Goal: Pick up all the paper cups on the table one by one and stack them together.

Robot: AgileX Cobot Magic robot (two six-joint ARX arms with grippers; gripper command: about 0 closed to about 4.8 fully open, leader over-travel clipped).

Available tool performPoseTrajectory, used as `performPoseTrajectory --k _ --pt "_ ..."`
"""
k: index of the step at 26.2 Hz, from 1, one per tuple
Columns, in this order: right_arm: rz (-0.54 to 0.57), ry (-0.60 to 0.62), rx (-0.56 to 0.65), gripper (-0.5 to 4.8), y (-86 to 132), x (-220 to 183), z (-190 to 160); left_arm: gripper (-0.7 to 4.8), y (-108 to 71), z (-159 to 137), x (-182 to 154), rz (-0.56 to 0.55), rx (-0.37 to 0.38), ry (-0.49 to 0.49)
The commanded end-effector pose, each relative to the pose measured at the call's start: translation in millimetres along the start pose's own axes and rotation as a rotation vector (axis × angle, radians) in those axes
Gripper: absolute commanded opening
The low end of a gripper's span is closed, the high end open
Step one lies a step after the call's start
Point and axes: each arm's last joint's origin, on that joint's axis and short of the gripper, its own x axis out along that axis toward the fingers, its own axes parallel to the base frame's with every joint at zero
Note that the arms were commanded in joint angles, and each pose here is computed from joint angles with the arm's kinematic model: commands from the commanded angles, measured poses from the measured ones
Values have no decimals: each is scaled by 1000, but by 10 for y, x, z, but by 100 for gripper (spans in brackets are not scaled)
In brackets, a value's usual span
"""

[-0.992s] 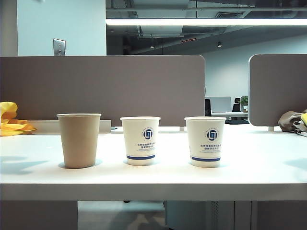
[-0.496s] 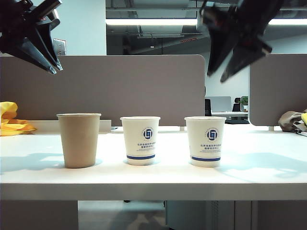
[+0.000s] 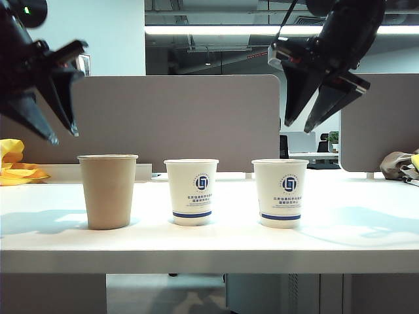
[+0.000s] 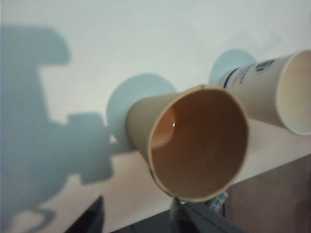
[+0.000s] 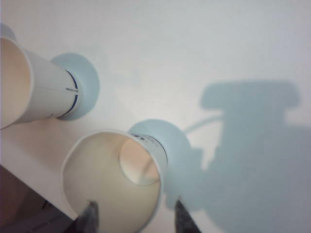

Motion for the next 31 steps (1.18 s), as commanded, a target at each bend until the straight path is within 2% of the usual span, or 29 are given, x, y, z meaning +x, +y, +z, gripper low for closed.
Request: performPoseTrajectory --k 1,5,15,22,27,29,31 --pt "-7 20 7 203 -24 80 8 193 20 7 44 5 20 24" --pt "-41 41 10 203 -49 131 2 192 19 29 49 0 28 6" --pt "-35 120 32 203 -80 243 -59 192 35 68 112 -27 31 -2" --pt "-31 156 42 203 -93 299 -83 192 88 104 310 -66 16 43" --pt "-43 174 45 198 -107 336 -93 169 43 130 434 -75 37 52" --pt "-44 170 44 196 -108 336 -89 118 15 133 475 -73 48 56" --pt "-45 171 44 155 -110 343 -88 116 19 141 486 -73 50 53"
